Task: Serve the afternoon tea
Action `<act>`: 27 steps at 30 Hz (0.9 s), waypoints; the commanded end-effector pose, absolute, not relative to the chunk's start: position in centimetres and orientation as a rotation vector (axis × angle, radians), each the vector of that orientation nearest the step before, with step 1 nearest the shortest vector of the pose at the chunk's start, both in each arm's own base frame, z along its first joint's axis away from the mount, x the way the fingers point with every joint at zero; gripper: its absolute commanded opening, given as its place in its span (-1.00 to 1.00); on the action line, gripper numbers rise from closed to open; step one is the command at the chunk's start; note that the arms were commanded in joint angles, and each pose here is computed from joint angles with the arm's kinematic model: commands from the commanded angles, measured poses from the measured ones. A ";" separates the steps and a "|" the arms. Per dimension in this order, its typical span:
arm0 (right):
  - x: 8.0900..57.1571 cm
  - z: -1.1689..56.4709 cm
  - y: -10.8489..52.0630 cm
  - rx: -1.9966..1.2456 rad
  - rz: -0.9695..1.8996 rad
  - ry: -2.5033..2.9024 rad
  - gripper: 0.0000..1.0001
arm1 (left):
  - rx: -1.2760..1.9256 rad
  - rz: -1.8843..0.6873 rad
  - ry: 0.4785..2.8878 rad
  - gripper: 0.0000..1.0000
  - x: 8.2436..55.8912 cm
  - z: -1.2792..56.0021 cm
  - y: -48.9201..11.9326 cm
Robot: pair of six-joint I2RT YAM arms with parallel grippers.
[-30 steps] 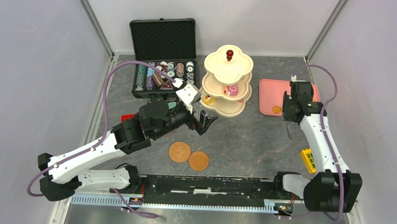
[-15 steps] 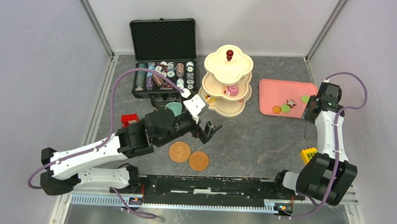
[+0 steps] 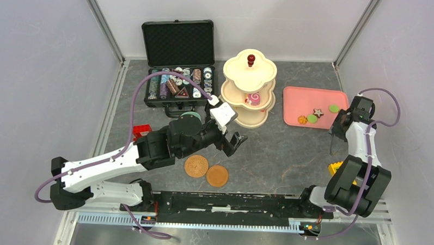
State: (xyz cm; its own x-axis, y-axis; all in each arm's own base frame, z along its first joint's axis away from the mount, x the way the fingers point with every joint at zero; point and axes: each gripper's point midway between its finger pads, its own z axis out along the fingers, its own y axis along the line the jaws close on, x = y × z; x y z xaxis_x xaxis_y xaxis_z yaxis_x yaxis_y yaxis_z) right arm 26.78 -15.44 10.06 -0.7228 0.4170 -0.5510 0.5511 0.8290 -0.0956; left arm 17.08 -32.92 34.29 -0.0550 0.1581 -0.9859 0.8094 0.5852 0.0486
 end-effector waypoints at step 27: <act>28.7 5.2 -16.7 0.751 -0.269 2.551 -0.05 | 0.821 -0.676 1.537 1.00 16.8 34.6 -32.9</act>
State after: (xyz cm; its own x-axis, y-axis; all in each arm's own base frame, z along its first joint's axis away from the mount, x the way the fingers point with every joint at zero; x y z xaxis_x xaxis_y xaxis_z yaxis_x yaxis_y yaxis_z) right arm 27.55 -15.68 3.99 -0.7673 0.4767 -0.4290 0.5457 0.8367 -0.0464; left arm 17.04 -32.98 32.75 -0.0667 0.1896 -0.9796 0.8118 0.5812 0.0572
